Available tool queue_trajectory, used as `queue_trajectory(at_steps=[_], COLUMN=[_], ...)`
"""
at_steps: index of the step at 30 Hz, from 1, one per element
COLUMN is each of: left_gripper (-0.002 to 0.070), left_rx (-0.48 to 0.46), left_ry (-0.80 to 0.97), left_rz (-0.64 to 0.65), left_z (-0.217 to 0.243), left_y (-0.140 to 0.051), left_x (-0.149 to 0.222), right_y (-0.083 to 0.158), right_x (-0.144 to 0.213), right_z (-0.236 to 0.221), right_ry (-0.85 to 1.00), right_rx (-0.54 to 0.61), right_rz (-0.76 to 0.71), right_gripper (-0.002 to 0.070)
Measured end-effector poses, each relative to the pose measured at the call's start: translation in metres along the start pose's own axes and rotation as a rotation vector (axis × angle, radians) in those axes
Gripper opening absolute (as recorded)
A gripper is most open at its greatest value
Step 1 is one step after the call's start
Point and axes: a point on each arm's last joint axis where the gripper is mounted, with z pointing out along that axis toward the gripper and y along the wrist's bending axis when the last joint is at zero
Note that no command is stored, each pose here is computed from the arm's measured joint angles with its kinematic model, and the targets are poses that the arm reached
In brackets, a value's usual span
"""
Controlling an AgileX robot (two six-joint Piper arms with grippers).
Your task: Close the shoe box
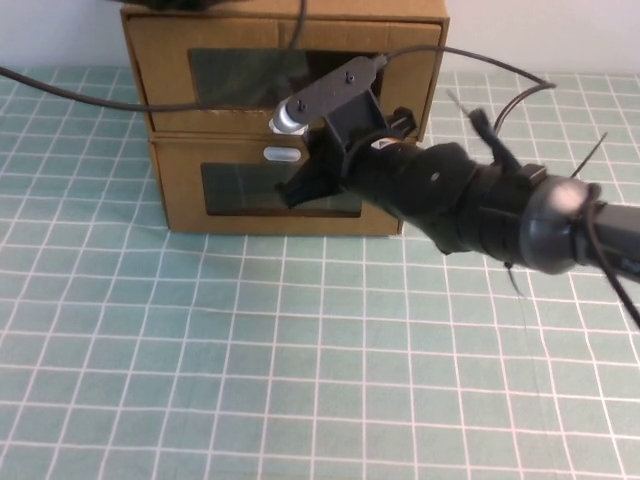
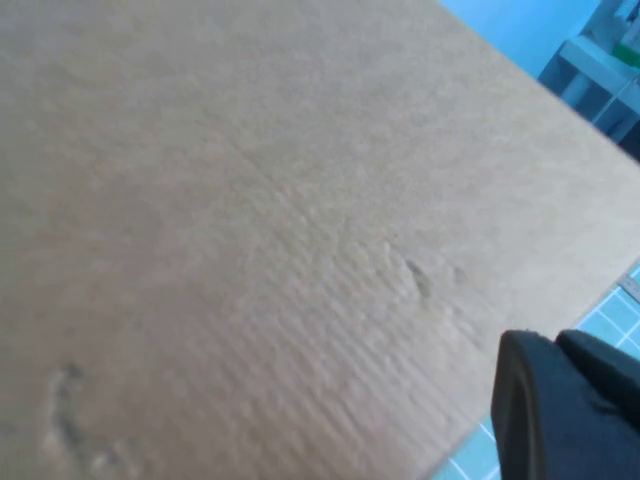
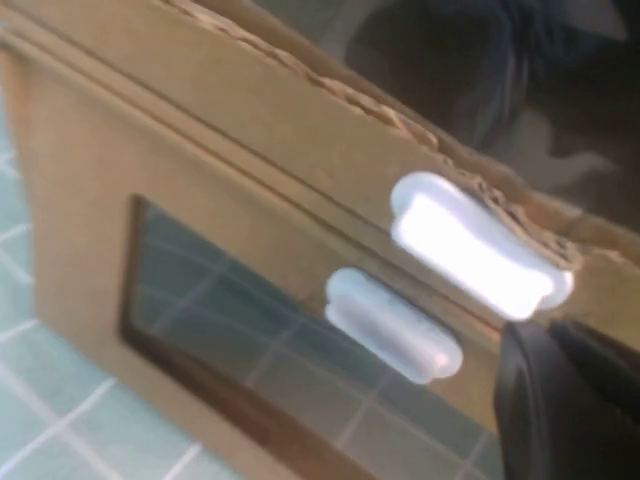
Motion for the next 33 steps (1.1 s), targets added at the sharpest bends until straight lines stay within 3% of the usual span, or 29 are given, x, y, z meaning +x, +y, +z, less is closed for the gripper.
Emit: queue_trajectory(at_steps=[6, 10, 16, 20, 27, 33], left_gripper=[-0.0004, -0.0004, -0.0004, -0.0004, -0.0004, -0.0004], left_rx=[-0.026, -0.048, -0.051, -0.074, -0.105, -0.212], left_ry=[-0.014, -0.037, -0.036, -0.031, -0.043, -0.134], left_rz=[-0.009, 0.025, 0.134, 0.176, 0.173, 0.160], left_z=[-0.063, -0.101, -0.147, -0.171, -0.205, -0.220], left_y=[-0.002, -0.015, -0.062, -0.089, -0.132, -0.152], left_x=[-0.014, -0.023, -0.030, -0.026, 0.013, 0.073], right_y=[-0.006, -0.008, -0.014, -0.036, -0.104, -0.138], right_x=[-0.044, -0.074, -0.099, -0.110, -0.109, -0.089], right_z=[-0.047, -0.086, -0.137, -0.177, -0.246, -0.286], right_ry=[-0.087, -0.148, -0.195, -0.209, -0.147, -0.069], right_rx=[-0.091, -0.187, -0.278, -0.298, -0.130, 0.078], right_rz=[-0.010, -0.061, -0.195, -0.198, -0.012, 0.089], right_gripper=[-0.0014, -0.0014, -0.0014, -0.0014, -0.0014, -0.0014])
